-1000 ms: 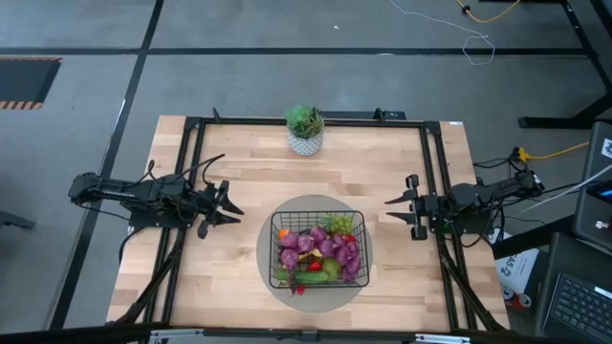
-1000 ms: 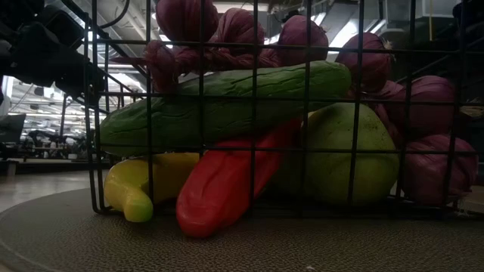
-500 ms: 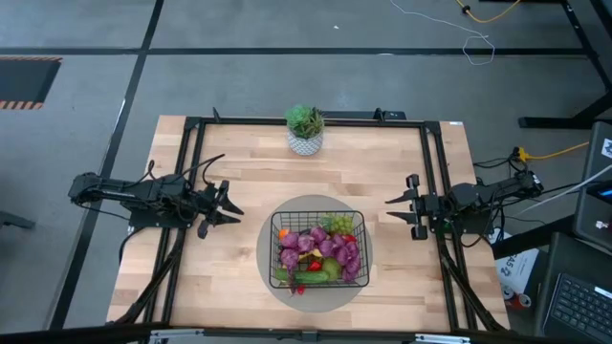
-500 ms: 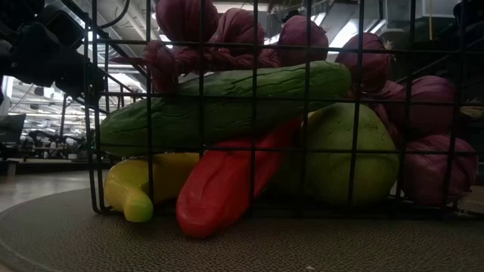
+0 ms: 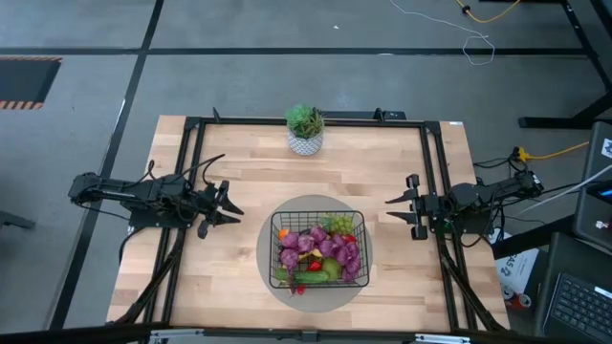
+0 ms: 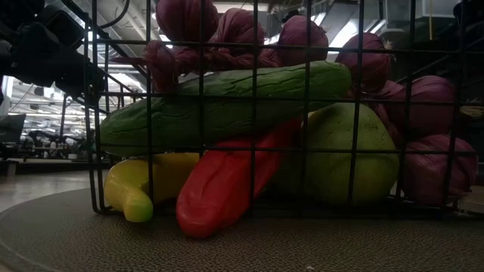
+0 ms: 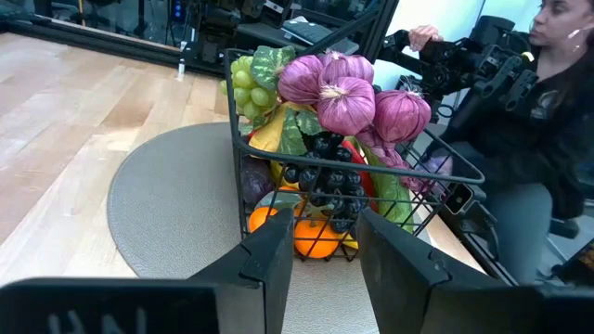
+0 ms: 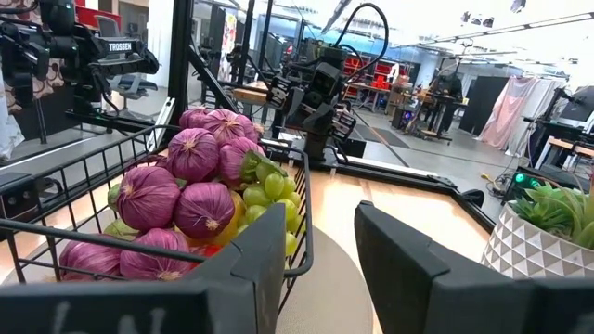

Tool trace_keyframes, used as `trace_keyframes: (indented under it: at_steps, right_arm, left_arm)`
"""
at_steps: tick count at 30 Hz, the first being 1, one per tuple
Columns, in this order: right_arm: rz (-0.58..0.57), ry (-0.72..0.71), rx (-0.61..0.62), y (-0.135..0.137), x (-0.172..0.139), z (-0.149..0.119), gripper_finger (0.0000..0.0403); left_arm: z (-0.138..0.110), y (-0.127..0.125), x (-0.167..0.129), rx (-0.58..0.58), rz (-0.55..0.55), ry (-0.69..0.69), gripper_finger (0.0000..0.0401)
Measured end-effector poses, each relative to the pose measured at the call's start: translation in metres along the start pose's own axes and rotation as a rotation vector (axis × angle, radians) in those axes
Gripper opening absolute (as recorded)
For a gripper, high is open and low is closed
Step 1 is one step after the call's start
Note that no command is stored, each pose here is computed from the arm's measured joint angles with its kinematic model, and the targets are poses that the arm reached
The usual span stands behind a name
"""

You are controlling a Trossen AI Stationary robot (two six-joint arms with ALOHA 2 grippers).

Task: Build produce basket
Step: Return to Home Position

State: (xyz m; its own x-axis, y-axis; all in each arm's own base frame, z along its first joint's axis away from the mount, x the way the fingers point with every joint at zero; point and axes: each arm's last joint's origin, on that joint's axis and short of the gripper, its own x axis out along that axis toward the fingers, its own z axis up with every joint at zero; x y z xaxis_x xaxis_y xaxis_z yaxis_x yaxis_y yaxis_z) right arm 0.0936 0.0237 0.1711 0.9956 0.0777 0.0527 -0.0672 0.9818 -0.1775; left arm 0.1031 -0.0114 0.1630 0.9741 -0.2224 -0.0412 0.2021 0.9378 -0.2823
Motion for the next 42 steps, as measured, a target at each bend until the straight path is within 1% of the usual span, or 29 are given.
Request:
trace_keyframes:
  at_steps: [11, 17, 42]
  right_arm:
    - [0.000, 0.000, 0.000, 0.0000, 0.0000, 0.0000, 0.0133]
    - [0.026, -0.005, 0.001, 0.0024, -0.0005, 0.0005, 0.0133]
    - [0.025, -0.004, 0.001, 0.0024, -0.0004, 0.0004, 0.0133]
  left_arm:
    - [0.0000, 0.0000, 0.0000, 0.000, 0.000, 0.000, 0.0115]
    - [0.0000, 0.0000, 0.0000, 0.000, 0.000, 0.000, 0.0115]
    - [0.0000, 0.0000, 0.0000, 0.000, 0.000, 0.000, 0.0115]
